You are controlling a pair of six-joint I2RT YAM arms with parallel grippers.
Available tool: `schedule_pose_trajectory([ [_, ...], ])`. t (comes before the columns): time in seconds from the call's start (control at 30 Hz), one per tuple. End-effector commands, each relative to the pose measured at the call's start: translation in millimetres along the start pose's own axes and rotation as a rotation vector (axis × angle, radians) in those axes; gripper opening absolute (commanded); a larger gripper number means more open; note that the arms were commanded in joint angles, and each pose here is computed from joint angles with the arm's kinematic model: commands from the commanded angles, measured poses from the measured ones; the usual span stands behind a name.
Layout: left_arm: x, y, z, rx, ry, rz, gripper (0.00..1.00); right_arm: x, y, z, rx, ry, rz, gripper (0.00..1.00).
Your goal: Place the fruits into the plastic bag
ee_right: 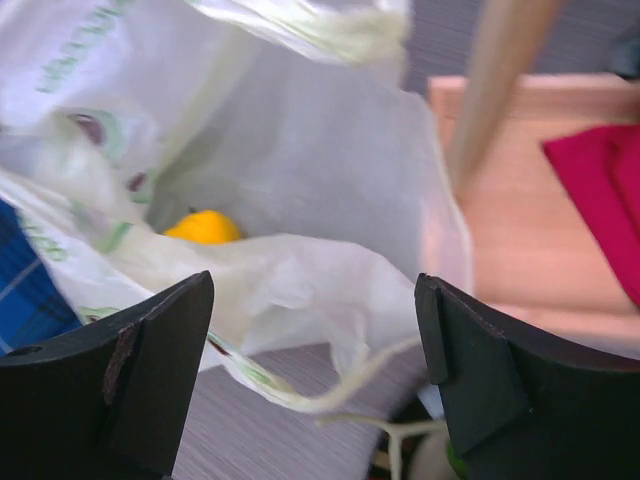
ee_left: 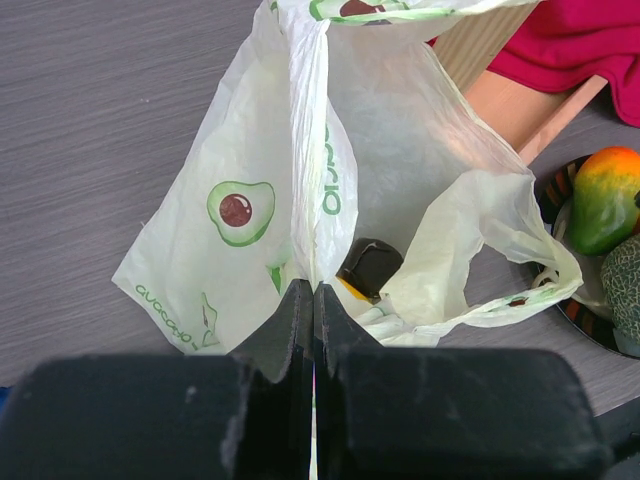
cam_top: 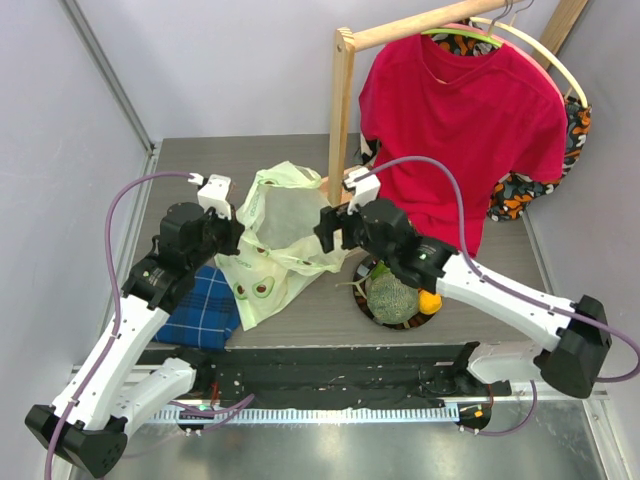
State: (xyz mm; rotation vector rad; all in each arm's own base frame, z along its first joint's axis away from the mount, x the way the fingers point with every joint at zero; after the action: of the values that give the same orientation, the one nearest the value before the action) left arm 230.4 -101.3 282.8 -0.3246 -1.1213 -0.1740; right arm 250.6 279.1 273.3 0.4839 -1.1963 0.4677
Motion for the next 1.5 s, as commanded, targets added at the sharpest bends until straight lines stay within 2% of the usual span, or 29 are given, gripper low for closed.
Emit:
schedule_pose_trajectory([
  [0.0, 9.1, 0.0, 2.7, 0.003, -0.049, 0.006, 0.00, -25.4, -59.0, 26.7, -0.352, 0.137, -0.021, 0.90],
  [0.03, 9.6, -0.3, 2.9, 0.001, -0.051, 0.006, 0.00, -38.0, -67.8, 33.8, -0.379, 0.215, -0.023, 0.90],
  [0.13, 9.6, -0.3, 3.0, 0.001, -0.052, 0.006, 0.00, -60.4, -89.1, 48.5, -0.425, 0.325, -0.078, 0.90],
  [0.23, 9.5, 0.0, 3.5, 0.003, -0.052, 0.006, 0.00, -79.2, -115.4, 67.4, -0.510, 0.379, -0.148, 0.95],
  [0.47, 10.1, -1.6, 3.8, -0.009, -0.055, 0.009, 0.00, -108.3, -177.1, 99.7, -0.693, 0.400, -0.329, 0.99],
  [0.67, 11.3, -1.4, 5.3, -0.007, -0.063, 0.008, 0.00, -137.9, -203.5, 108.8, -0.768, 0.487, -0.386, 0.95],
  [0.87, 10.9, -1.8, 5.4, -0.010, -0.061, 0.009, 0.00, -150.5, -198.4, 107.7, -0.687, 0.498, -0.429, 0.82],
  [1.03, 10.5, -2.1, 4.2, -0.013, -0.057, 0.009, 0.00, -150.9, -194.7, 111.2, -0.652, 0.481, -0.428, 0.76],
  [1.3, 10.5, -2.8, 3.8, -0.017, -0.056, 0.010, 0.00, -154.2, -189.8, 107.9, -0.610, 0.484, -0.450, 0.74],
  [1.47, 9.6, -3.3, 3.1, -0.021, -0.051, 0.012, 0.00, -160.9, -188.3, 105.8, -0.601, 0.510, -0.462, 0.69],
])
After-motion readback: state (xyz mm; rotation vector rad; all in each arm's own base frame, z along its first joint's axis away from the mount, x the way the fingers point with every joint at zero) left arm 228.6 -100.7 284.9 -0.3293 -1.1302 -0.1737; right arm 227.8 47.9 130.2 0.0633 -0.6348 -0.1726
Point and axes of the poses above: each gripper's point midway between its finger pads, its own z axis back along the fingers, its own y axis along the line the jaws close on, x = y × z, the point moved 5 cm from there along z, back along the fingers, and after that the axes turned 5 degrees about z, right-handed, at the moved point
